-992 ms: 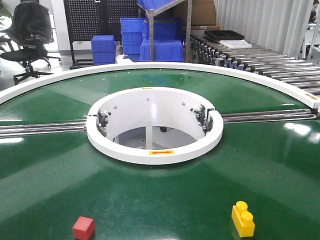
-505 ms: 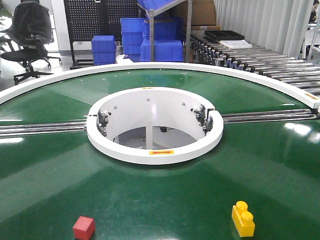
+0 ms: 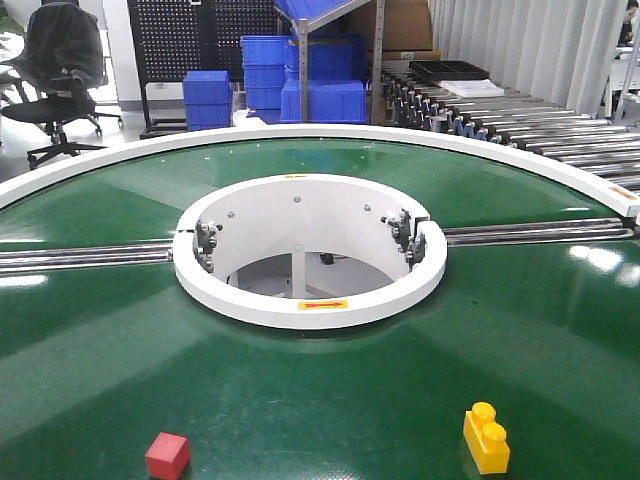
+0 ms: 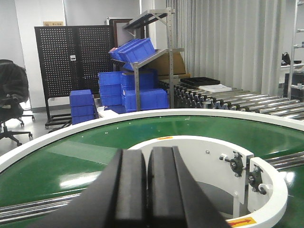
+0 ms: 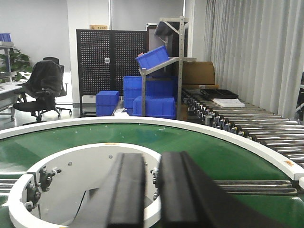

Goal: Pick red and yellow blocks into blue bin

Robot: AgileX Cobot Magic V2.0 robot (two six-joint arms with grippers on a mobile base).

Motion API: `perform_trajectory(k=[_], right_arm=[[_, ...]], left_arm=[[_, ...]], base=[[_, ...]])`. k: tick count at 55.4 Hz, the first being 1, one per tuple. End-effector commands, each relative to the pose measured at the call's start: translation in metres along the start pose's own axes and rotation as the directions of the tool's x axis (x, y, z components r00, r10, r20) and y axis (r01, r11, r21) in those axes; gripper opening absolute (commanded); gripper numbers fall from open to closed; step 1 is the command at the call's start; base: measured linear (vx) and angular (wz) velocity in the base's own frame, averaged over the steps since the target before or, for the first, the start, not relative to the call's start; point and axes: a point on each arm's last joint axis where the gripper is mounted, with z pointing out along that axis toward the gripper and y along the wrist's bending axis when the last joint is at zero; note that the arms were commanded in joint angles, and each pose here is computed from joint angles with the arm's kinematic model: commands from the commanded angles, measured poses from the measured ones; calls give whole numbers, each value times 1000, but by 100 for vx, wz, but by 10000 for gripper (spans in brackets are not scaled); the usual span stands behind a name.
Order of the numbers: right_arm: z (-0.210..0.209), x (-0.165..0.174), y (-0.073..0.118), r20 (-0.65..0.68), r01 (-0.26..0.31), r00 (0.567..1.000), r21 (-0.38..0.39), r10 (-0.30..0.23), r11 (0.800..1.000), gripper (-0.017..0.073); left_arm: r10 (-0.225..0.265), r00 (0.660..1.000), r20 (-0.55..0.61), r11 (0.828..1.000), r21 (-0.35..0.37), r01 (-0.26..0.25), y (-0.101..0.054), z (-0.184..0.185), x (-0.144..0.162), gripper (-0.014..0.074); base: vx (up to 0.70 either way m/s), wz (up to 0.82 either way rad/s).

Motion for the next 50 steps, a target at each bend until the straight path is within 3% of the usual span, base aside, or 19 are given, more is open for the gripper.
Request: perform_trajectory(k=[1, 6, 15, 20, 24, 29, 36, 45, 50], right_arm=[[-3, -18, -1, 104, 17, 994, 9, -18, 1000, 410], [-3, -20, -1, 125, 13, 992, 11, -14, 1000, 574], [1, -17, -1, 108, -62, 992, 0, 62, 998, 690], [18, -4, 5, -55, -28, 998, -37, 26, 999, 682], [39, 12, 17, -226, 7, 974, -107, -31, 994, 662], [71, 38, 32, -425, -14, 903, -170, -60, 985, 638], [114, 83, 37, -631, -78, 776, -134, -25, 988, 603], [153, 145, 38, -789, -41, 612, -94, -49, 995, 583], [164, 171, 40, -836, -38, 547, -79, -46, 996, 582]], left_arm=[[-3, 992, 127, 1000, -10, 4, 1, -3, -21, 334], [-3, 992, 127, 1000, -10, 4, 1, -3, -21, 463], [-3, 992, 127, 1000, -10, 4, 1, -3, -21, 581], [-3, 992, 125, 1000, -10, 4, 1, -2, -21, 582], [-3, 992, 124, 1000, -10, 4, 1, -2, -20, 576], [-3, 992, 123, 1000, -10, 4, 1, -2, -20, 575], [-3, 993, 118, 1000, -9, 4, 1, -2, -20, 575], [18, 993, 118, 1000, -12, -17, 1, -2, -20, 575], [21, 993, 115, 1000, -12, -19, 1, -2, -20, 575]], base=[[0, 0], [0, 0], [0, 0], [0, 0], [0, 0], [0, 0], [0, 0], [0, 0], [0, 0]])
